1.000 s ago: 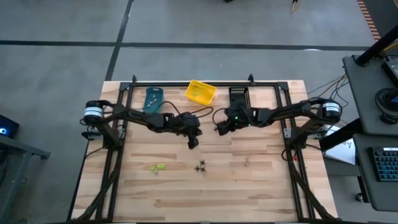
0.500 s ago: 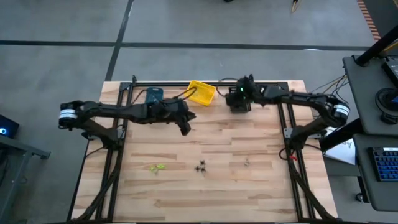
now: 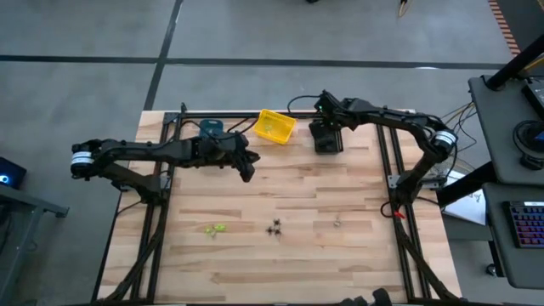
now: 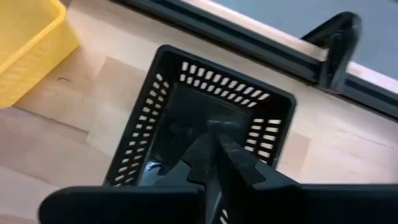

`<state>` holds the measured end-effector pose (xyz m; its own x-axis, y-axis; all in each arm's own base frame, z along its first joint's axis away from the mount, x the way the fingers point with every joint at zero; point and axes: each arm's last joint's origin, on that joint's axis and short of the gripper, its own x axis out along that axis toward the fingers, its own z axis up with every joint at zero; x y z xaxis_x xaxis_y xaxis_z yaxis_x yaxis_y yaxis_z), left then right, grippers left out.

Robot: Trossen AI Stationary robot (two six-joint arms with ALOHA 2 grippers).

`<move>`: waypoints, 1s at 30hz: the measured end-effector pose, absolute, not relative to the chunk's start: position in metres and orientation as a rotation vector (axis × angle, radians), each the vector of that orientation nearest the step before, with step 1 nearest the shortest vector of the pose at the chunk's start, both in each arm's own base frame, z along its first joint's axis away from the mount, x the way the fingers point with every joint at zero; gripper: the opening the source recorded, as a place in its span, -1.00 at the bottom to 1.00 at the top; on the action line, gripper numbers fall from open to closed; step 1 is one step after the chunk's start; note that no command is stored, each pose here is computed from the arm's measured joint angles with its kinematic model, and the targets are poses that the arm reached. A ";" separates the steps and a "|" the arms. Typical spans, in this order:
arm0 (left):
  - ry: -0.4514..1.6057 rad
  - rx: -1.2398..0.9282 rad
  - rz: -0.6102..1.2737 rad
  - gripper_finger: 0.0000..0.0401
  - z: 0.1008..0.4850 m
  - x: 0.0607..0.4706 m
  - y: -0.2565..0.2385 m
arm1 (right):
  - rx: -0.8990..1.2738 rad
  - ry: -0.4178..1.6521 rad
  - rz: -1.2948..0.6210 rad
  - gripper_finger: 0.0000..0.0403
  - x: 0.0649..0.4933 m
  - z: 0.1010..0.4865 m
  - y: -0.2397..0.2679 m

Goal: Sort Halloween decoration
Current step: Put the black spider toy into the black bin, then put the green spider toy into the yellow bin

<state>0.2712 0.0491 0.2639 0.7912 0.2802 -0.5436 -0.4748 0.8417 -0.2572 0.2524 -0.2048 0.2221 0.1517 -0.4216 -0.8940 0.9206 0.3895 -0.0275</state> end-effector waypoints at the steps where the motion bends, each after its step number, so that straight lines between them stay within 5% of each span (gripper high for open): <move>1: 0.527 -0.429 0.430 -0.81 0.262 0.270 0.049 | 0.626 0.995 -1.052 -0.87 0.254 0.220 -0.206; 9: 0.677 -0.574 0.366 -0.77 0.252 0.263 0.039 | 0.651 1.018 -1.012 -0.65 0.255 0.216 -0.205; 21: 1.153 -0.738 0.382 -0.44 0.239 0.234 -0.016 | 0.637 0.822 -0.905 -0.66 0.252 0.264 -0.186; 30: 1.372 -0.449 0.173 -0.36 0.228 0.205 -0.077 | 0.614 0.810 -0.879 -0.66 0.255 0.266 -0.180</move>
<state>0.2051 -0.0774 0.2283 0.2004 -0.1388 -0.9698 -0.3756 0.9034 -0.2069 0.2553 -0.1802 0.2656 0.3867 -0.4240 -0.8190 0.8508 0.5066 0.1395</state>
